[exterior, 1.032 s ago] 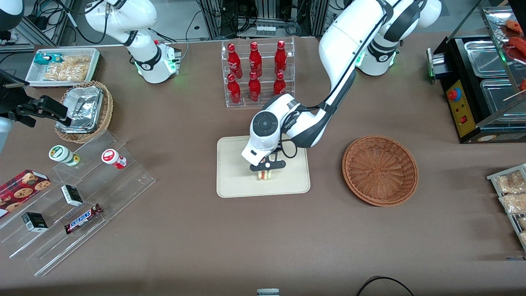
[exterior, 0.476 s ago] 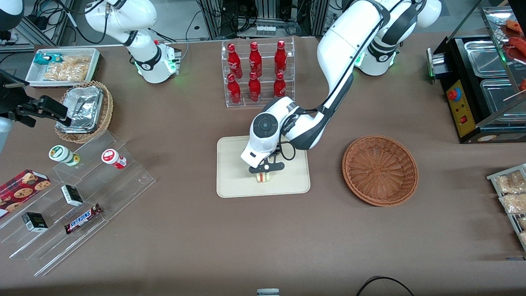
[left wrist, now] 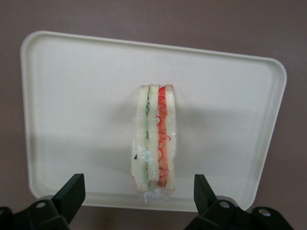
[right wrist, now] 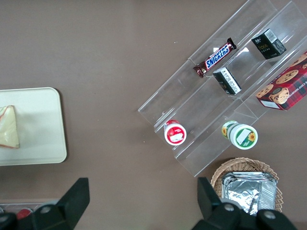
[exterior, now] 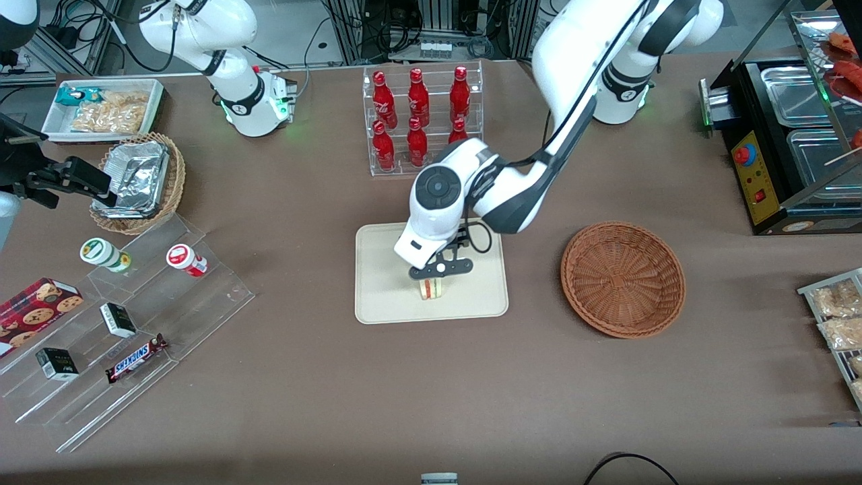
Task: Place sandwich from basket to tray
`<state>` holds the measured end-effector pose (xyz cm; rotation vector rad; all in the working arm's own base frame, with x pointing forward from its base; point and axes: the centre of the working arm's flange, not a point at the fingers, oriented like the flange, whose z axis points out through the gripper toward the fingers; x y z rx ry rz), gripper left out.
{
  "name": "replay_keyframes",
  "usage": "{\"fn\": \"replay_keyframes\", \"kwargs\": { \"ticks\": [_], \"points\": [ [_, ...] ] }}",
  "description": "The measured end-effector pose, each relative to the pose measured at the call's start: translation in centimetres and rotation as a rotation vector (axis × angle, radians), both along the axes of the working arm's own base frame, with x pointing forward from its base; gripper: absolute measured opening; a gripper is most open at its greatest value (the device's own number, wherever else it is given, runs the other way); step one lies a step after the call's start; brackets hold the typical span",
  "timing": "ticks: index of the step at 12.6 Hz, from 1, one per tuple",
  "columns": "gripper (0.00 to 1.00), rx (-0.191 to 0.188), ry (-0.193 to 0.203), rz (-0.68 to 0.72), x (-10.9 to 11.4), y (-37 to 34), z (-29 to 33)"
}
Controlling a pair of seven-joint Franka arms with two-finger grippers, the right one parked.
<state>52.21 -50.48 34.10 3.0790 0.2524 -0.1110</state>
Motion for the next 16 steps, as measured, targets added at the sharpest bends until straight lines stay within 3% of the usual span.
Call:
{"fn": "replay_keyframes", "kwargs": {
  "ticks": [3, 6, 11, 16],
  "points": [
    [1.00, 0.050, 0.016, 0.047, 1.4, 4.0, 4.9],
    [1.00, 0.124, 0.078, 0.105, 3.4, 9.2, 5.2],
    [1.00, 0.132, 0.116, 0.060, 5.5, 17.2, 5.4],
    [1.00, 0.113, 0.135, -0.028, 5.1, 27.6, 8.7]
  ]
}}
